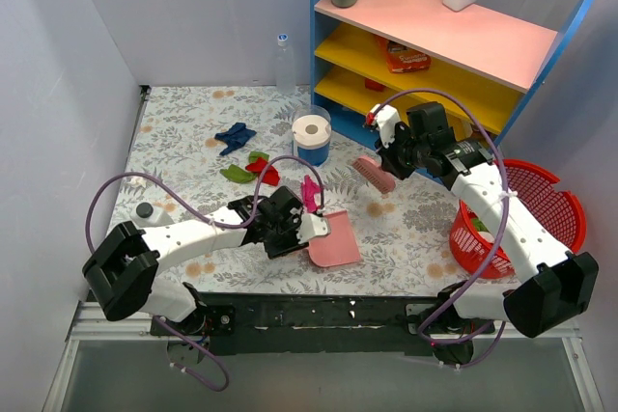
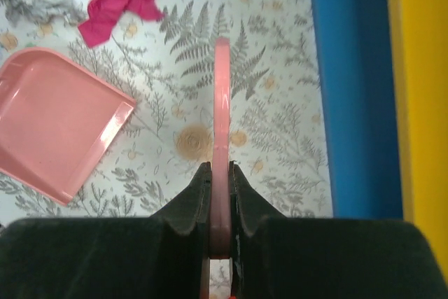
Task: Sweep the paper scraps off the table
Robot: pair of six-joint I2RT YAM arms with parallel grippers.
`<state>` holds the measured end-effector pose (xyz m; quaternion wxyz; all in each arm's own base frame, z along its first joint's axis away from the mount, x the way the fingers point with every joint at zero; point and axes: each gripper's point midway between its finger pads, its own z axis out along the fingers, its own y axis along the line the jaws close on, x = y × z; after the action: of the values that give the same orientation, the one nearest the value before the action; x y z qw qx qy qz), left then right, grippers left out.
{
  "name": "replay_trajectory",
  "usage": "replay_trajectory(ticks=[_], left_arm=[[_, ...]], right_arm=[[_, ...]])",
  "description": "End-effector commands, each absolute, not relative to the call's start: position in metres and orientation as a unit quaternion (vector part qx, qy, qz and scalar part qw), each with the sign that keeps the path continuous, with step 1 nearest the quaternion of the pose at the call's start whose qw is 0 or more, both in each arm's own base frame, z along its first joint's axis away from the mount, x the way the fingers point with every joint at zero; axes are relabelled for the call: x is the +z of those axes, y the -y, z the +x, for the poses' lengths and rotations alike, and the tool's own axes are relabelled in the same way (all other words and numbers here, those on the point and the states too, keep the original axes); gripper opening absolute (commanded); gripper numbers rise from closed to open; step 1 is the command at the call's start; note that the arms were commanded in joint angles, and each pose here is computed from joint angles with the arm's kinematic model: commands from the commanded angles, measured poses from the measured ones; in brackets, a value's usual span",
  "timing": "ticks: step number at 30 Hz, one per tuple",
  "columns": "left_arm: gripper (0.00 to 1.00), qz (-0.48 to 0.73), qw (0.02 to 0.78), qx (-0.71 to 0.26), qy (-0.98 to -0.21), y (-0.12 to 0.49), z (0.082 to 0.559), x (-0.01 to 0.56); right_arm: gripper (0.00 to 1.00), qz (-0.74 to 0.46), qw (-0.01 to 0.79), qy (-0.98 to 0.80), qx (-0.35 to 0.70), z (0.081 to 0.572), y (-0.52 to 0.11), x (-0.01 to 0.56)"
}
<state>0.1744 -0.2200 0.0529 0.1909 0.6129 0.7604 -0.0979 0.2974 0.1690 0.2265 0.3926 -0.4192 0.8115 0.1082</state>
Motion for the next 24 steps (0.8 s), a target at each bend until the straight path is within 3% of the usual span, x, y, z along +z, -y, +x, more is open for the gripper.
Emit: replay_trajectory(ticks=[1, 2, 5, 15, 20, 22, 24], left_arm=[[0.18, 0.611, 0.281, -0.180, -0.718, 0.255, 0.182, 0.071], [0.30, 0.606, 0.295, -0.188, -0.714, 0.260, 0.185, 0.074], [0.39, 0.599, 0.313, -0.199, -0.710, 0.262, 0.190, 0.073], [0.37, 0.599, 0.300, -0.217, -0.710, 0.263, 0.184, 0.062], [0.19, 0.604, 0.283, -0.225, -0.710, 0.262, 0.178, 0.060], [0.19, 0.607, 0.279, -0.225, -0.709, 0.260, 0.175, 0.061], [0.29, 0.611, 0.275, -0.222, -0.708, 0.256, 0.172, 0.058]], right_arm=[[0.01, -0.396, 0.391, -0.824, 0.108, 0.298, -0.167, 0.223], [0.01, -0.394, 0.391, -0.825, 0.104, 0.299, -0.166, 0.223], [0.01, -0.395, 0.386, -0.828, 0.101, 0.299, -0.165, 0.220], [0.01, -0.392, 0.366, -0.835, 0.121, 0.300, -0.173, 0.210], [0.01, -0.391, 0.367, -0.835, 0.122, 0.298, -0.172, 0.207], [0.01, -0.393, 0.369, -0.834, 0.121, 0.297, -0.172, 0.207], [0.01, -0.392, 0.369, -0.834, 0.121, 0.297, -0.172, 0.206]])
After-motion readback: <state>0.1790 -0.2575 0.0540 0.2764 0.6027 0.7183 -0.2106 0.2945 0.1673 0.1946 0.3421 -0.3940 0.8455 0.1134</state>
